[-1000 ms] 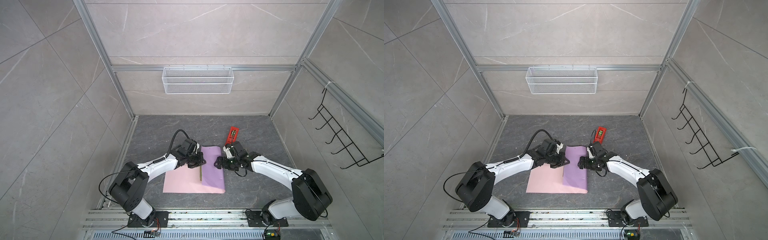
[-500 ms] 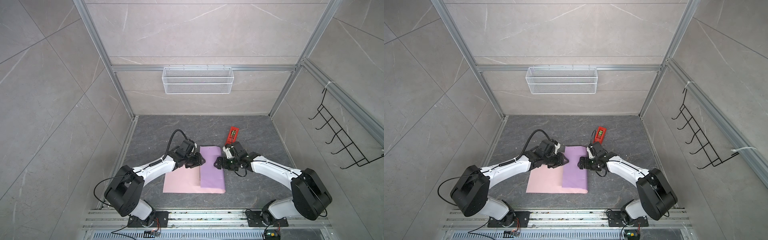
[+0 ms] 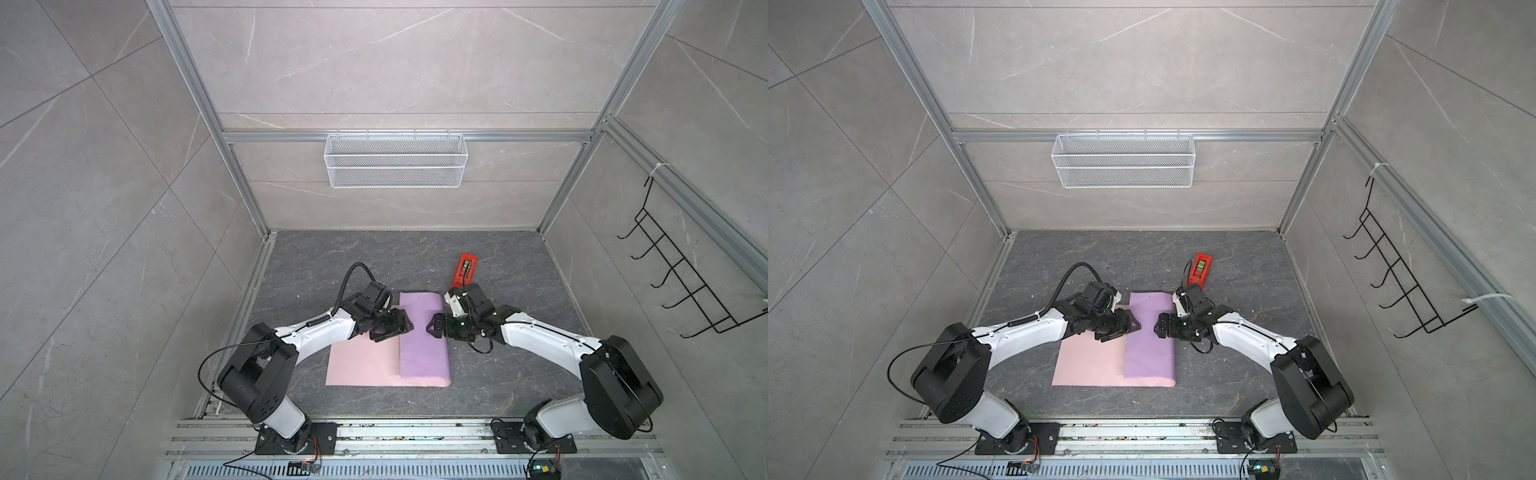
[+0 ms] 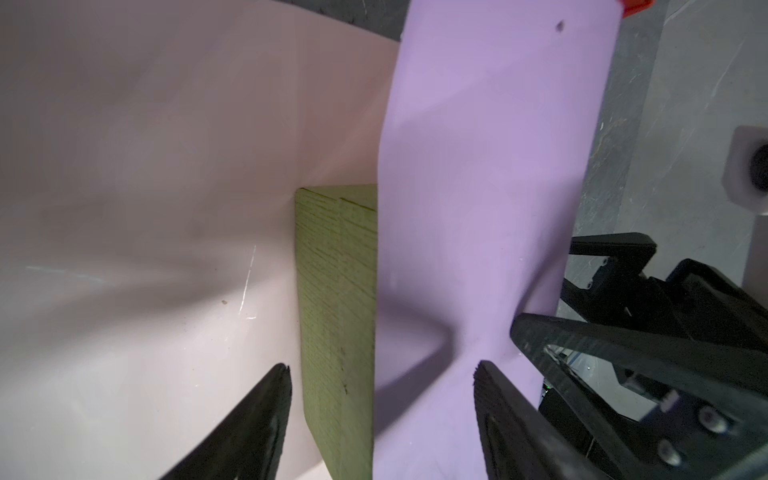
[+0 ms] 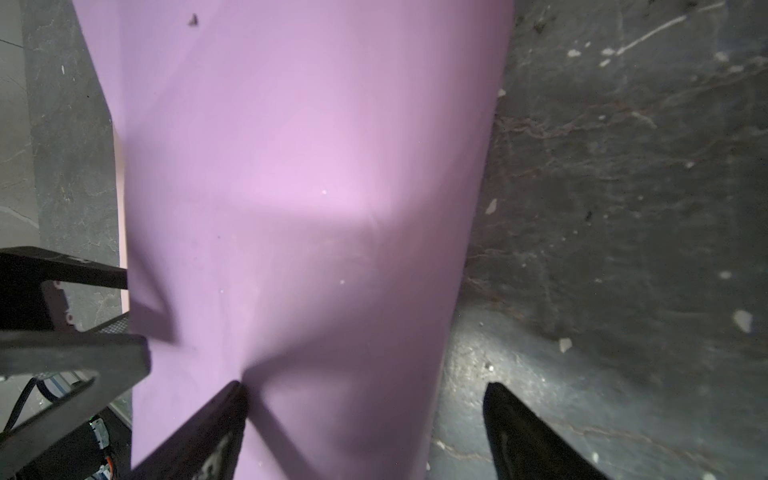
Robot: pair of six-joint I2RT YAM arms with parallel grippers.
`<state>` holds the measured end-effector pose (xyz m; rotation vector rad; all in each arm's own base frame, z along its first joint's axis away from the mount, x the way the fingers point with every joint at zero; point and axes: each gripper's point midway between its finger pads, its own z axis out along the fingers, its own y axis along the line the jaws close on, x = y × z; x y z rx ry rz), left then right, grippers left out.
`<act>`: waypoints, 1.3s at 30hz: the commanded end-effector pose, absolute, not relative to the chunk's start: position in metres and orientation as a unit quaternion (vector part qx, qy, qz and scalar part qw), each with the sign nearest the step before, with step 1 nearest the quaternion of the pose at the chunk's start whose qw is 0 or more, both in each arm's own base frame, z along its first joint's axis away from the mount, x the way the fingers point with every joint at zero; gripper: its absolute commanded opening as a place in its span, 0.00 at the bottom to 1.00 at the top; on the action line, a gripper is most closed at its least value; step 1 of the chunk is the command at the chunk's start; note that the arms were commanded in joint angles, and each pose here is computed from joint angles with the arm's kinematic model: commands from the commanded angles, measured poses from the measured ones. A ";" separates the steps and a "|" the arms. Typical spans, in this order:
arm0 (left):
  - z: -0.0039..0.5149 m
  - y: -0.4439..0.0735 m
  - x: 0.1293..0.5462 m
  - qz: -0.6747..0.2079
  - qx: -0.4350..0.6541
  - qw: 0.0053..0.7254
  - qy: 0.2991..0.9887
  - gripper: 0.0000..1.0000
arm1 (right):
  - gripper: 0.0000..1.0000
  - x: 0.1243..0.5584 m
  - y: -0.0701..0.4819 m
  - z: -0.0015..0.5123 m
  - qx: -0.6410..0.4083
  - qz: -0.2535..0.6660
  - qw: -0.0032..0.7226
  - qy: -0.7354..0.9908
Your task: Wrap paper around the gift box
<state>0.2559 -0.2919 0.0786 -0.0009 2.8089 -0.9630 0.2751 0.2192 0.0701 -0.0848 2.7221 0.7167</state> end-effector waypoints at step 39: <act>0.069 -0.279 0.251 -0.342 -0.029 0.068 0.937 0.29 | 0.61 0.269 0.220 0.066 -0.032 0.310 0.082 0.947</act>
